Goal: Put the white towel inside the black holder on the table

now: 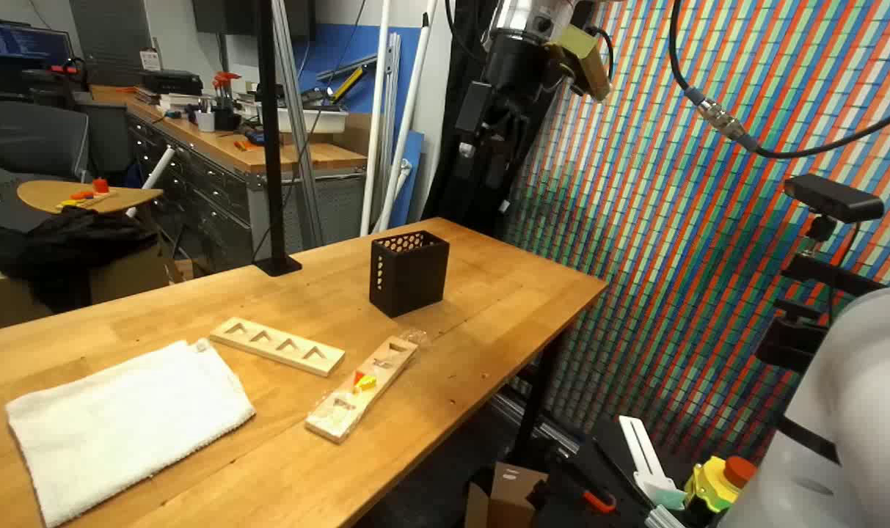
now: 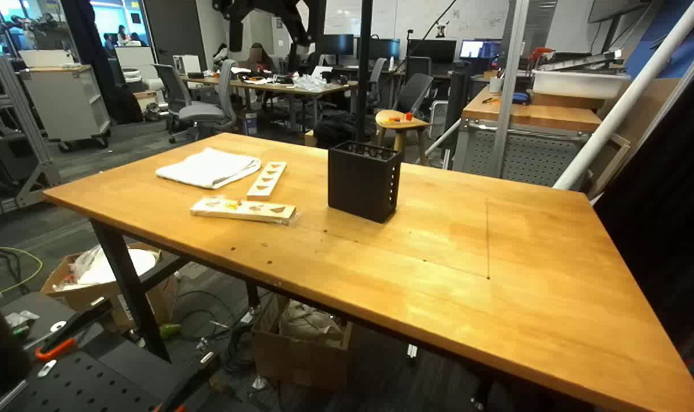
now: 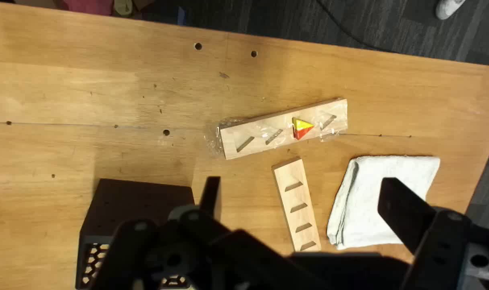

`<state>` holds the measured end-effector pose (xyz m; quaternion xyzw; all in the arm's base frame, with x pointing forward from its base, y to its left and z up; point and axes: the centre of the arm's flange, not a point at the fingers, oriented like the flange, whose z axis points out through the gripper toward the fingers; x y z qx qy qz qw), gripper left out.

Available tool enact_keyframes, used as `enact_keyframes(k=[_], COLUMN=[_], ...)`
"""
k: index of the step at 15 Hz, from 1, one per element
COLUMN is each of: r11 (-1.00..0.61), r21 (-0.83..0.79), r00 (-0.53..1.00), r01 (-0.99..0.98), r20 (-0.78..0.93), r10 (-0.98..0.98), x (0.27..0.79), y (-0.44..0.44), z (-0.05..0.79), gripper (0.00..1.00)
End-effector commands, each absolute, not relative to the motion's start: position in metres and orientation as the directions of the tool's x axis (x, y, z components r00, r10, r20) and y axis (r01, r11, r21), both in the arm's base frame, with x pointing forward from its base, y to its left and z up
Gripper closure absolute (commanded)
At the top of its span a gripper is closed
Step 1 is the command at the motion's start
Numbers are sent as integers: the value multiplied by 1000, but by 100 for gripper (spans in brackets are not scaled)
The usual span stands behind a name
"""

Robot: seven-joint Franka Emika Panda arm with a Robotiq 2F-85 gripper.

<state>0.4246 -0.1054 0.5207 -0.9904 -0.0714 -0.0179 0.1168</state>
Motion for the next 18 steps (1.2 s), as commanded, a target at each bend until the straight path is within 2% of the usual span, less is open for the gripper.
enact_keyframes(k=[1, 9, 18], r11=[-963, -965, -967], r21=[-227, -210, -99], r00=[989, 987, 972], r01=[146, 158, 233], r20=[56, 54, -9], r10=[137, 150, 235], x=[425, 432, 491], y=[-106, -98, -4], z=[523, 528, 514], gripper=[0, 0, 0])
